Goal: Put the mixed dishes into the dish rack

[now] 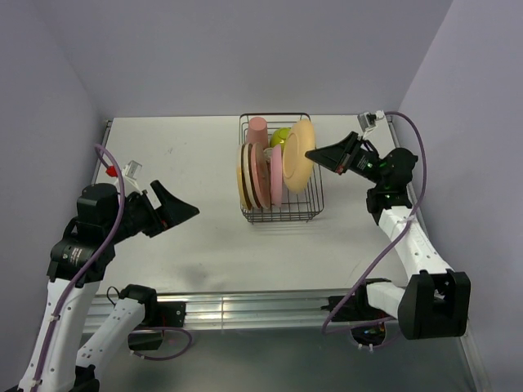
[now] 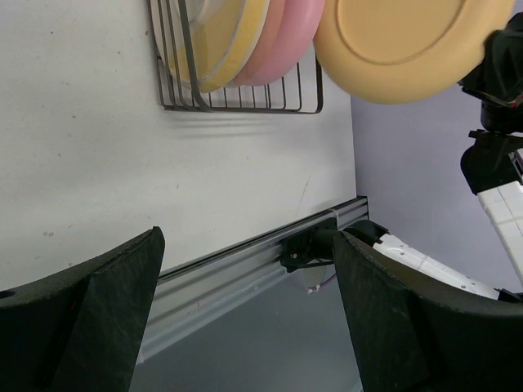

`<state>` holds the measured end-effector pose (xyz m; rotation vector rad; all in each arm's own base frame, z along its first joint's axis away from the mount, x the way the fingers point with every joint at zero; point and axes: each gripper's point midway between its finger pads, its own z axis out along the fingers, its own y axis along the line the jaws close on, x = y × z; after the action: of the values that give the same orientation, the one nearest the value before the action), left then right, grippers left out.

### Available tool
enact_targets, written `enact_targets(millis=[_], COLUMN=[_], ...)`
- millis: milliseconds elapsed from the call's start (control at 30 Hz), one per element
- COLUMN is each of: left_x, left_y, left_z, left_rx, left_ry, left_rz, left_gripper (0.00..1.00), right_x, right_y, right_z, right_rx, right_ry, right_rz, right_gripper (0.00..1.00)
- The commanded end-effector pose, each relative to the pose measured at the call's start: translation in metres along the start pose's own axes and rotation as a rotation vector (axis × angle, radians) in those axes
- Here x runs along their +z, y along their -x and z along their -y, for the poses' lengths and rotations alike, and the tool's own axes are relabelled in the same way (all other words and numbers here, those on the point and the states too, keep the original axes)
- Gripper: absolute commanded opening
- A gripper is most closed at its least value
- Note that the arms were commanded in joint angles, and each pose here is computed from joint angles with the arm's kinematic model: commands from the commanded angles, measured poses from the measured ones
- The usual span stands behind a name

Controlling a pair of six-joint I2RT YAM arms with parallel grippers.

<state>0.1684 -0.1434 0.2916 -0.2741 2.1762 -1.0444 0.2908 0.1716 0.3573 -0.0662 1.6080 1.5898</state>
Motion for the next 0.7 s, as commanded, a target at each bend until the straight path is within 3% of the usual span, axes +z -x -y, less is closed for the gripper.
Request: enact_targets(millis=[0, 233, 467, 667], left_x=[-0.004, -0.003, -0.001, -0.001], left_y=[0.008, 0.008, 0.012, 0.014], left_z=[0.008, 0.008, 0.011, 0.011], left_rx=[0.022, 0.011, 0.003, -0.001], left_ry=[-0.019, -0.019, -0.024, -0.017], left_rz=[0.030, 0.029, 0.032, 0.038], left_gripper=[0.90, 0.90, 0.90, 0.90], right_x=[-0.011, -0.014, -0.014, -0.012], right_y=[-0.005, -0.020, -0.019, -0.022], right_z=[-0.003, 0.030, 0.036, 0.059], right_rx=[-0.056, 0.002, 0.052, 0.067], right_ry=[0.062, 0.032, 0.104, 0.029], right_rz=[-0.035, -0.058, -0.010, 0.001], right_gripper=[0.00, 0.00, 0.00, 0.00])
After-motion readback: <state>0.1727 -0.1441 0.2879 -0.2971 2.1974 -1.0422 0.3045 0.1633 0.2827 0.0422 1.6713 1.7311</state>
